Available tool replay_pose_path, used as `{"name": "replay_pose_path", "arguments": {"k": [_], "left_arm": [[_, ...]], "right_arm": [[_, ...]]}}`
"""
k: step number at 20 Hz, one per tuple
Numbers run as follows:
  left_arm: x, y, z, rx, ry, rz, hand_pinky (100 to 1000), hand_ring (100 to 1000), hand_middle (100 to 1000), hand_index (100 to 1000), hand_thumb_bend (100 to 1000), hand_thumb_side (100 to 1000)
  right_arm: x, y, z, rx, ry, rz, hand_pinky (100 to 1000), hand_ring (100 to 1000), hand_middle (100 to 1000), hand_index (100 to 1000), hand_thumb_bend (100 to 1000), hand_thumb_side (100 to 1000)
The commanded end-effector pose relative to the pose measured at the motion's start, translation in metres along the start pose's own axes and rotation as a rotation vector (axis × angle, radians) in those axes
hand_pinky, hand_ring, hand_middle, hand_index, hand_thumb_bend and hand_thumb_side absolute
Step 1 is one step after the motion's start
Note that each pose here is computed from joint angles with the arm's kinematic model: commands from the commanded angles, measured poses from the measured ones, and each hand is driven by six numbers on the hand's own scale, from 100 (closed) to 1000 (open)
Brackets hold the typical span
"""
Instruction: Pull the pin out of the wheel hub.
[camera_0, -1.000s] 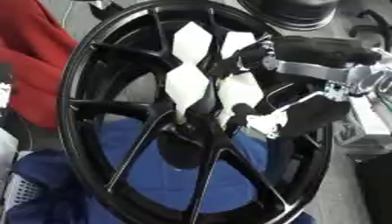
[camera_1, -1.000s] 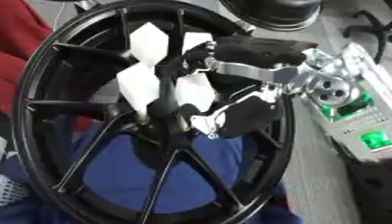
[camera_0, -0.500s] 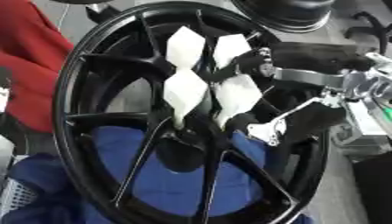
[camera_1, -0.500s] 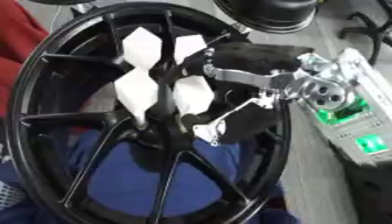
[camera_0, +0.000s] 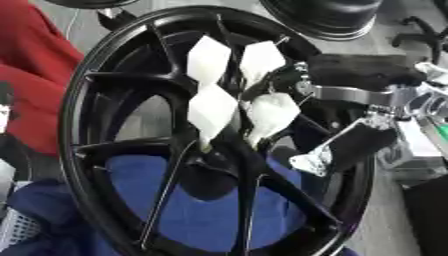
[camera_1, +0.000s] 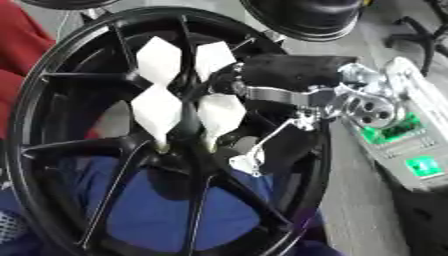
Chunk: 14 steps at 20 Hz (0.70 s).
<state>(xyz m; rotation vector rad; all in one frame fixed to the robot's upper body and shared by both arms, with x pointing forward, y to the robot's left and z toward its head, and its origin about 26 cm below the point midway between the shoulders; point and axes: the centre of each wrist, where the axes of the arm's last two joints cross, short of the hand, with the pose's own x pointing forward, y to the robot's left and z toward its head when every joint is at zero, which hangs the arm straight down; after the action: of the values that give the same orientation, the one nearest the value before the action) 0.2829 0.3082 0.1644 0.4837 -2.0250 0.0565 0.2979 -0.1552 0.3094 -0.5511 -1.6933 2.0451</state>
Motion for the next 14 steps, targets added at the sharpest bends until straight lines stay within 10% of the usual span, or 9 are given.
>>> {"name": "replay_pose_path", "arguments": {"k": [1,14], "left_arm": [[0.0076,-0.0008,-0.0013,-0.012,-0.029,0.006,706,728,583,647,407,581],[0.0076,-0.003,-0.001,-0.026,-0.028,0.013,707,730,588,648,397,588]], "right_arm": [[-0.0025,-0.0071,0.008,-0.021,0.044,0.038,864,873,818,934,219,271],[-0.0003,-0.0086,0.0063,-0.056,0.057,0.022,853,856,797,904,100,145]]}}
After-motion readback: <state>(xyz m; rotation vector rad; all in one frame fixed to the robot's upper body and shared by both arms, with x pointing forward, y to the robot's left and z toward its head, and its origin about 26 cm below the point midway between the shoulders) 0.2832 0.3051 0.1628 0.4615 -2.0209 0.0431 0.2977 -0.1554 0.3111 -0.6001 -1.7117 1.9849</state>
